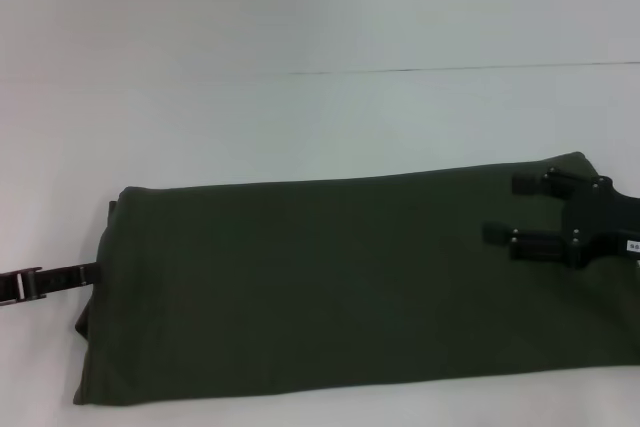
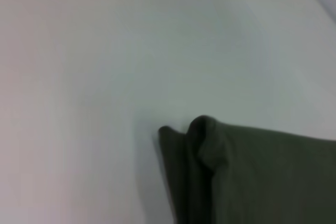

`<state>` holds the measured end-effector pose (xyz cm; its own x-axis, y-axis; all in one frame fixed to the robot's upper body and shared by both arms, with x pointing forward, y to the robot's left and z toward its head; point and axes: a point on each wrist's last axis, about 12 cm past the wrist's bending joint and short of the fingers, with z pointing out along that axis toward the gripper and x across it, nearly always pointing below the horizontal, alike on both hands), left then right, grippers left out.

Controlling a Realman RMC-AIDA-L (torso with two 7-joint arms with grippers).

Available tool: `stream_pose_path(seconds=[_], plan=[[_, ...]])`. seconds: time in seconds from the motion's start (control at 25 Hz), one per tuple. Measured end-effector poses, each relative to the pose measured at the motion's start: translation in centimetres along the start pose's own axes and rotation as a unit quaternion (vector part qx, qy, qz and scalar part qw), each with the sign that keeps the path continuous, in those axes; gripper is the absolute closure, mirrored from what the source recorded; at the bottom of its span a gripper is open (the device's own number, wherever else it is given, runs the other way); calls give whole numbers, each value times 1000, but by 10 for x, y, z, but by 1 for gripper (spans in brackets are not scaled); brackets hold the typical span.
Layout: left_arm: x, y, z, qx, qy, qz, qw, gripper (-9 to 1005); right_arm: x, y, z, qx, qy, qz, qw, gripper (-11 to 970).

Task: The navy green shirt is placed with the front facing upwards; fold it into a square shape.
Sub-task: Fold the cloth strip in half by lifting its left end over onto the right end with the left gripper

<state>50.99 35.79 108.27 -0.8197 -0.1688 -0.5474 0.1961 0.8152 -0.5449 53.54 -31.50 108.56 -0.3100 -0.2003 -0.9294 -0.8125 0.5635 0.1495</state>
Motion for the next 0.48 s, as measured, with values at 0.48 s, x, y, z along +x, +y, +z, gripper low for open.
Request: stream_pose_path(seconds=[0.48], plan=[[2,0,2,-20,29,-20,999,234,10,5,8,-6,-6,17,1000,49]])
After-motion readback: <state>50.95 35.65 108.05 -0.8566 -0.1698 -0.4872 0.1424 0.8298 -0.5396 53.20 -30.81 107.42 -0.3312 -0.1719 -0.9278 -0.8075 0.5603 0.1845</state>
